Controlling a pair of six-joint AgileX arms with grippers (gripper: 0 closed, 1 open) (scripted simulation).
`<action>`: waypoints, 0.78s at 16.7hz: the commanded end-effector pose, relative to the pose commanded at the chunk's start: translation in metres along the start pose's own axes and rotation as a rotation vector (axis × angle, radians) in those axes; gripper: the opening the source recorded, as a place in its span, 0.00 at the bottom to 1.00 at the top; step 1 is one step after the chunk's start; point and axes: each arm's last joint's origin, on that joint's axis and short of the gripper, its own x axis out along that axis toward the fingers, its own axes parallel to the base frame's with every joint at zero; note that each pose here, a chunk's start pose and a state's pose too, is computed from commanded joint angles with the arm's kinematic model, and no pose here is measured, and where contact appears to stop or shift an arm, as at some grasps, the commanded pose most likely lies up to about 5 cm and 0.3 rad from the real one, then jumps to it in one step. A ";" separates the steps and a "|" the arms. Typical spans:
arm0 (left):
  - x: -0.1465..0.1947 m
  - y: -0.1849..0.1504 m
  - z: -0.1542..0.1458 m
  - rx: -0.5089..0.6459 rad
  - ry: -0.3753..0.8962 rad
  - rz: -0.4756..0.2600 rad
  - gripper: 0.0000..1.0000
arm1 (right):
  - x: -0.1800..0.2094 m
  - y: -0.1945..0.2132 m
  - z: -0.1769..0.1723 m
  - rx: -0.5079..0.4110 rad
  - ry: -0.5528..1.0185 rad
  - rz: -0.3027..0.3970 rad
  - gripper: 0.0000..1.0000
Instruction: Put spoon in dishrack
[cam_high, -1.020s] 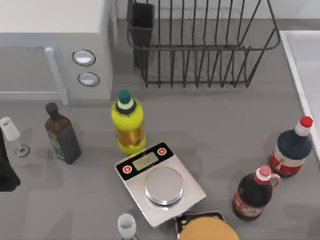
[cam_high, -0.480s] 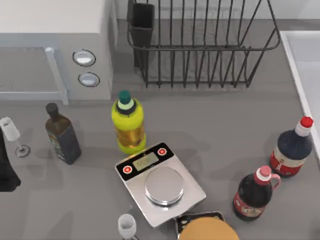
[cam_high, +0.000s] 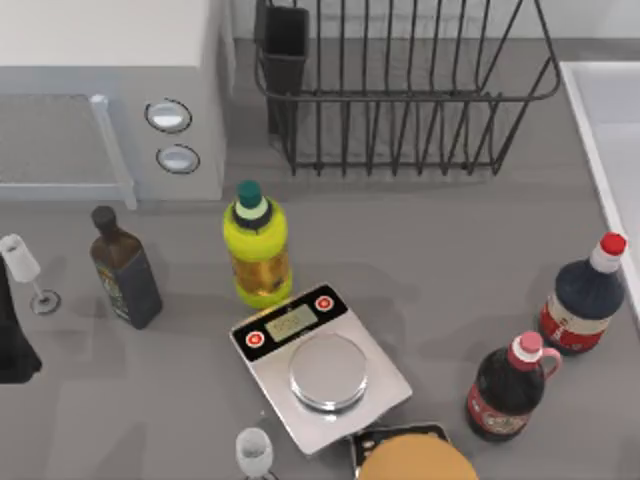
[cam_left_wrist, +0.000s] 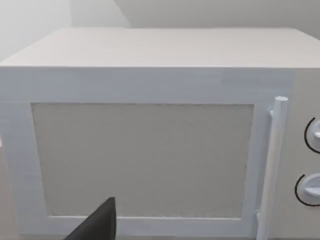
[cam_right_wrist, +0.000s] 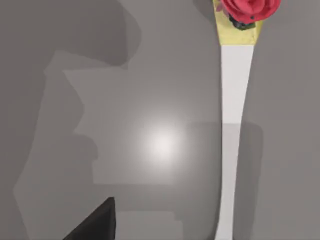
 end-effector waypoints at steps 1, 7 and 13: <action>0.000 0.000 0.000 0.000 0.000 0.000 1.00 | 0.010 -0.001 0.001 0.000 -0.001 -0.001 1.00; 0.000 0.000 0.000 0.000 0.000 0.000 1.00 | 0.074 -0.001 0.000 0.000 -0.009 -0.006 1.00; 0.000 0.000 0.000 0.000 0.000 0.000 1.00 | 0.082 0.000 -0.002 0.000 -0.003 -0.002 1.00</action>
